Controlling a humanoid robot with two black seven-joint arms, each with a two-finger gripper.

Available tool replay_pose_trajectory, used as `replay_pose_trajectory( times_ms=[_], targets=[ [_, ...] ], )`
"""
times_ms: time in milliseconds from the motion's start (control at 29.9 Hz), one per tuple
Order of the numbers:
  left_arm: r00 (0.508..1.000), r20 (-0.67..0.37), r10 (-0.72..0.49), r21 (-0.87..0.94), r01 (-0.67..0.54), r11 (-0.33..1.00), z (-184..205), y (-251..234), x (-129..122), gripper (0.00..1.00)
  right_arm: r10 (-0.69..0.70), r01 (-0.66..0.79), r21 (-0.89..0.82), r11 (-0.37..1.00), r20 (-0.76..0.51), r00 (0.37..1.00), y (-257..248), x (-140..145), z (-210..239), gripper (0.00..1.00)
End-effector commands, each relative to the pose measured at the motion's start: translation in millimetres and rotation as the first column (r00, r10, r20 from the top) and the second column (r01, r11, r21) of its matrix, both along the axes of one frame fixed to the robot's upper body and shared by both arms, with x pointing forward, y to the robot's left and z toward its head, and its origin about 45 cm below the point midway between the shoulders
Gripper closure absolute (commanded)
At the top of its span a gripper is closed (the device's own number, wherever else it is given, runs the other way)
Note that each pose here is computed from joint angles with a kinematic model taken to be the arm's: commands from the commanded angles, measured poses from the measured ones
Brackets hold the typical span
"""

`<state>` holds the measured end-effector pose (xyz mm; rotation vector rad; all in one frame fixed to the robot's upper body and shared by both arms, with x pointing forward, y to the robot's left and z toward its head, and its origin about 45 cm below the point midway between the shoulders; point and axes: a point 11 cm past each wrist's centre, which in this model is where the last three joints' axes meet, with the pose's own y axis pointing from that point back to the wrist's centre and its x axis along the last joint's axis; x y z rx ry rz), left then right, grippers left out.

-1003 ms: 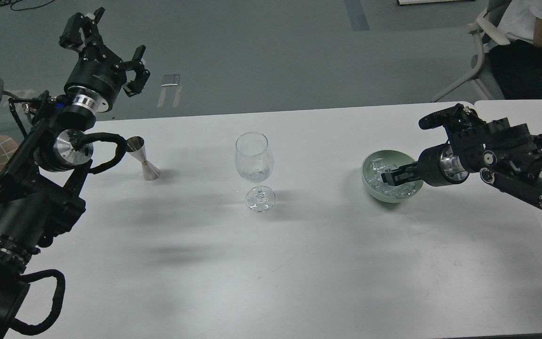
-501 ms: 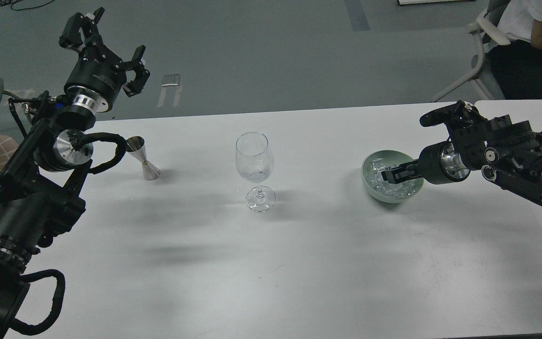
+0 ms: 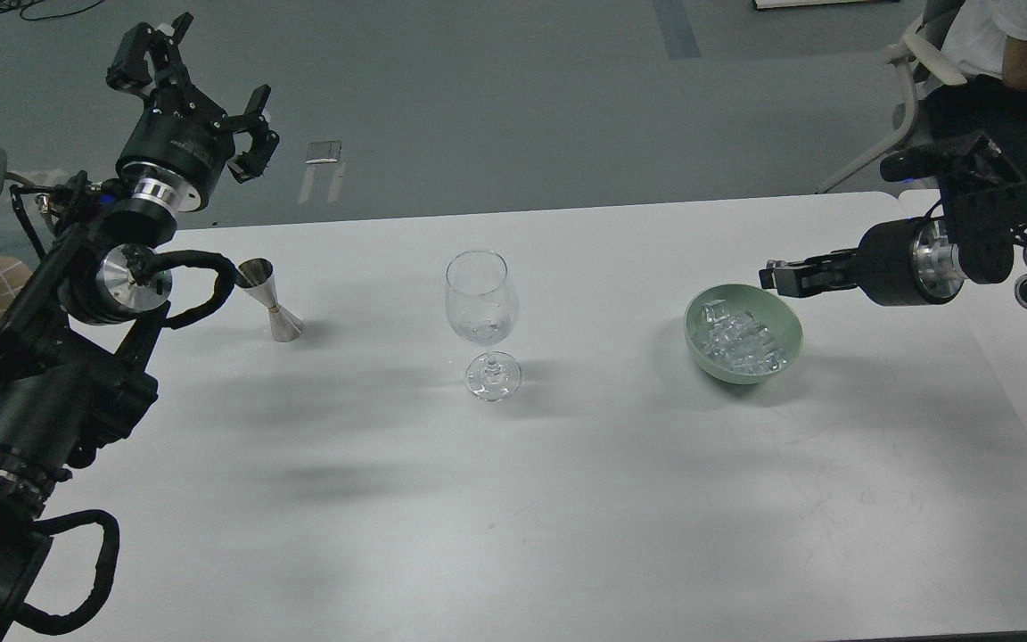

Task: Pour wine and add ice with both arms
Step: 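Lift the ice with the right gripper and move over the wine glass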

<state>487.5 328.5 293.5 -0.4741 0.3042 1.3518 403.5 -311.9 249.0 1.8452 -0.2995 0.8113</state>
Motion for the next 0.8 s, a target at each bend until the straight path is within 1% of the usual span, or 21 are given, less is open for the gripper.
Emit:
replay_pose_trajectory(
  times_ms=[0,234,368,501,602,635,769],
  targets=[
    [1.0,0.0,0.0,0.0,0.0,1.0,0.4,-0.8,0.6,0.02,0.0,-0.003,0.048,0.999,0.064,0.998,3.8,5.4,26.6,1.0],
    [1.0,-0.001,0.003,-0.001,-0.003,1.0,-0.2,0.7,0.0,0.02,0.051,-0.07,0.13,0.989,0.149,0.988,35.6,10.4,60.5,1.0],
    [1.0,0.001,0.007,0.0,-0.007,1.0,0.7,2.9,-0.2,0.02,0.131,-0.161,0.169,0.972,0.174,0.976,74.5,7.2,68.6,1.0],
    [1.0,0.002,0.014,0.007,-0.014,1.0,1.8,7.5,-0.5,0.02,0.177,-0.215,0.182,0.96,0.204,0.963,99.7,10.2,79.7,1.0],
    [1.0,0.006,0.023,0.014,-0.023,1.0,4.5,12.6,-0.7,0.02,0.235,-0.281,0.198,0.939,0.228,0.945,134.9,10.6,88.7,1.0],
    [1.0,0.007,0.027,0.018,-0.027,0.999,5.6,15.4,-1.0,0.02,0.258,-0.306,0.205,0.93,0.233,0.938,148.5,9.3,90.3,1.0],
    [0.999,0.009,0.035,0.02,-0.035,0.999,7.4,19.6,-1.3,0.02,0.295,-0.345,0.217,0.913,0.231,0.927,174.8,5.4,87.0,1.0]
  ],
)
